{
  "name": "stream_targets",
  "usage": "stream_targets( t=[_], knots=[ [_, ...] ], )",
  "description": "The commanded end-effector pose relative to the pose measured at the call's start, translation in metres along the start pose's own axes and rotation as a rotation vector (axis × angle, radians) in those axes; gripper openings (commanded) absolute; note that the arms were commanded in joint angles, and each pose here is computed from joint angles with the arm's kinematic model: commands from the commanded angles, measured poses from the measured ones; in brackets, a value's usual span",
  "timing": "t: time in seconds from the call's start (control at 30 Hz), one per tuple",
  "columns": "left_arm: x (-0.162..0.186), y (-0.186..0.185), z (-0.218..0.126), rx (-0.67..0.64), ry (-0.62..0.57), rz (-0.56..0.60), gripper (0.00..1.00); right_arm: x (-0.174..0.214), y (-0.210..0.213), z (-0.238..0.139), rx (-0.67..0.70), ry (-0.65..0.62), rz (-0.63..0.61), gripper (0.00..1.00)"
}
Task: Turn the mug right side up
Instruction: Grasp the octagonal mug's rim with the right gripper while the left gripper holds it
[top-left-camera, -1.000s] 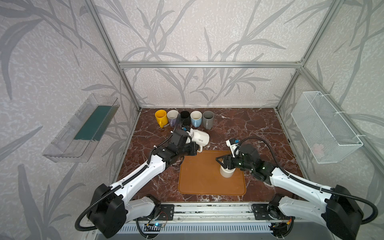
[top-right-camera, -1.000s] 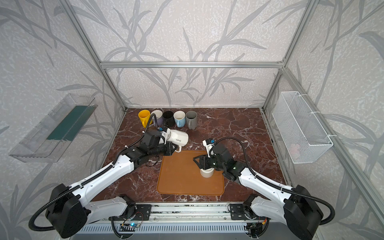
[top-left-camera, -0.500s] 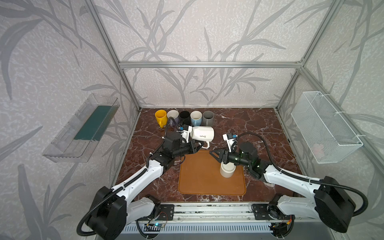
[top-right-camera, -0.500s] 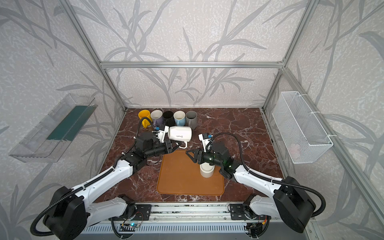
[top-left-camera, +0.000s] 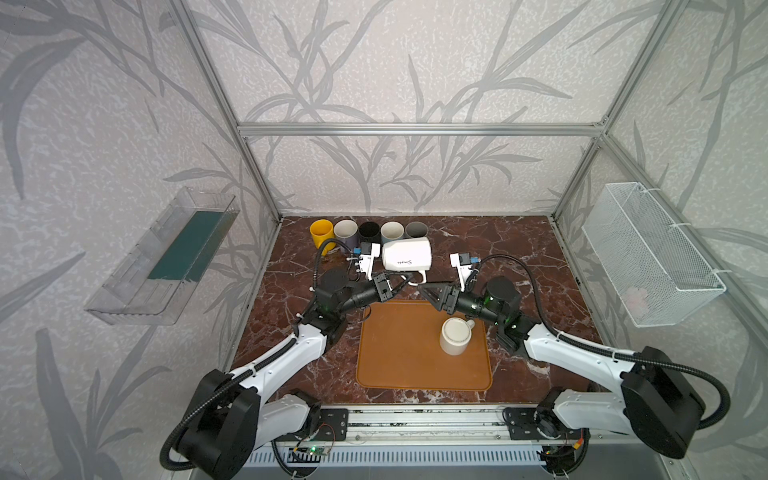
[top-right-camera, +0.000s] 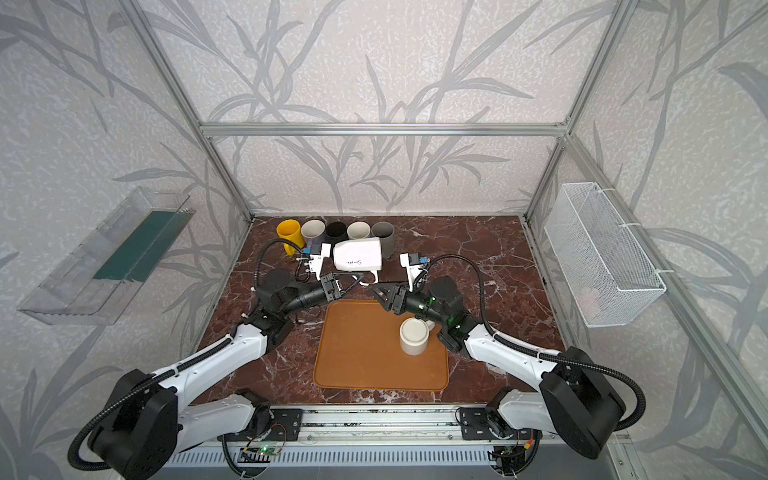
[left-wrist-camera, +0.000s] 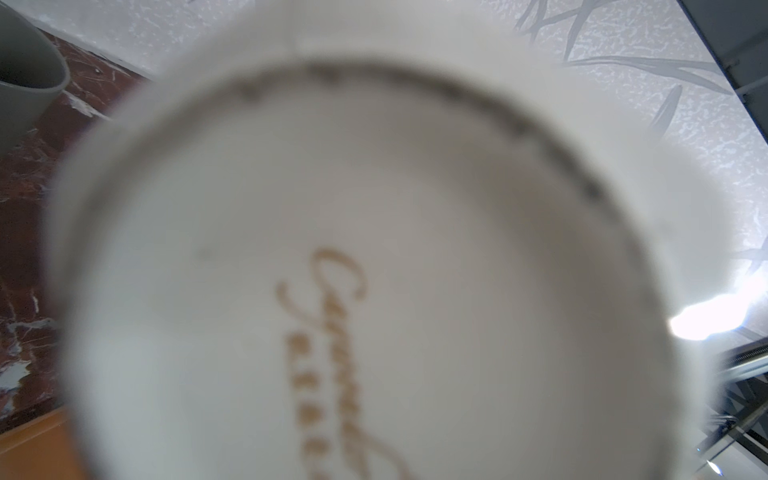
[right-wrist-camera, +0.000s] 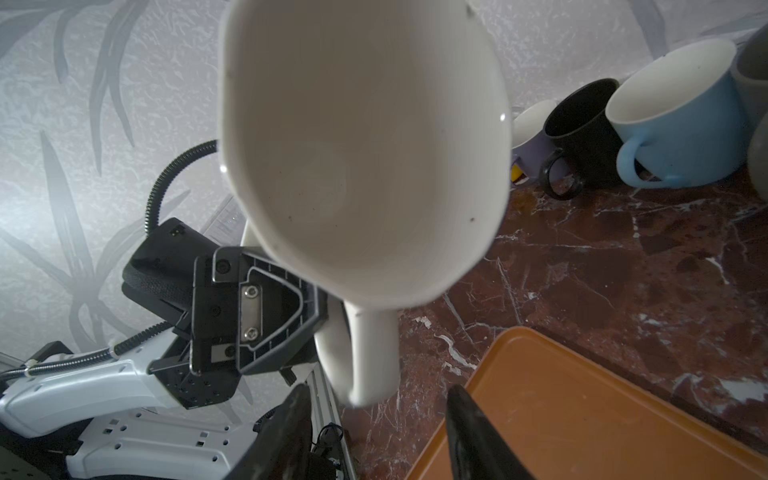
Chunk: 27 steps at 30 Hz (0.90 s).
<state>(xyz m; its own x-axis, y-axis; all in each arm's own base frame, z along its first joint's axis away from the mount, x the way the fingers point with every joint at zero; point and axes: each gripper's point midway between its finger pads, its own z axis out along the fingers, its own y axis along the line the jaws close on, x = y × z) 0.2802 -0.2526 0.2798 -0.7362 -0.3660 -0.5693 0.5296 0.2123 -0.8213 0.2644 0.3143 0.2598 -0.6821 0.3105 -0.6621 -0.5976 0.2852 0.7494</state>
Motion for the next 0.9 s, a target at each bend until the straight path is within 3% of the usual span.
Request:
stream_targets(
  t=[0.0, 0.47, 0.87],
  knots=[
    [-0.017, -0.047, -0.005, 0.172, -0.048, 0.112, 0.0, -0.026, 0.027, 0.004, -0.106, -0.064, -0.026, 0.51],
    [-0.01, -0.037, -0.002, 0.145, -0.012, 0.1, 0.0, -0.051, 0.043, 0.007, -0.173, -0.117, -0.042, 0.42],
    [-0.009, -0.038, 0.001, 0.172, 0.004, 0.09, 0.0, -0.053, 0.054, 0.01, -0.226, -0.105, -0.03, 0.28]
  ],
)
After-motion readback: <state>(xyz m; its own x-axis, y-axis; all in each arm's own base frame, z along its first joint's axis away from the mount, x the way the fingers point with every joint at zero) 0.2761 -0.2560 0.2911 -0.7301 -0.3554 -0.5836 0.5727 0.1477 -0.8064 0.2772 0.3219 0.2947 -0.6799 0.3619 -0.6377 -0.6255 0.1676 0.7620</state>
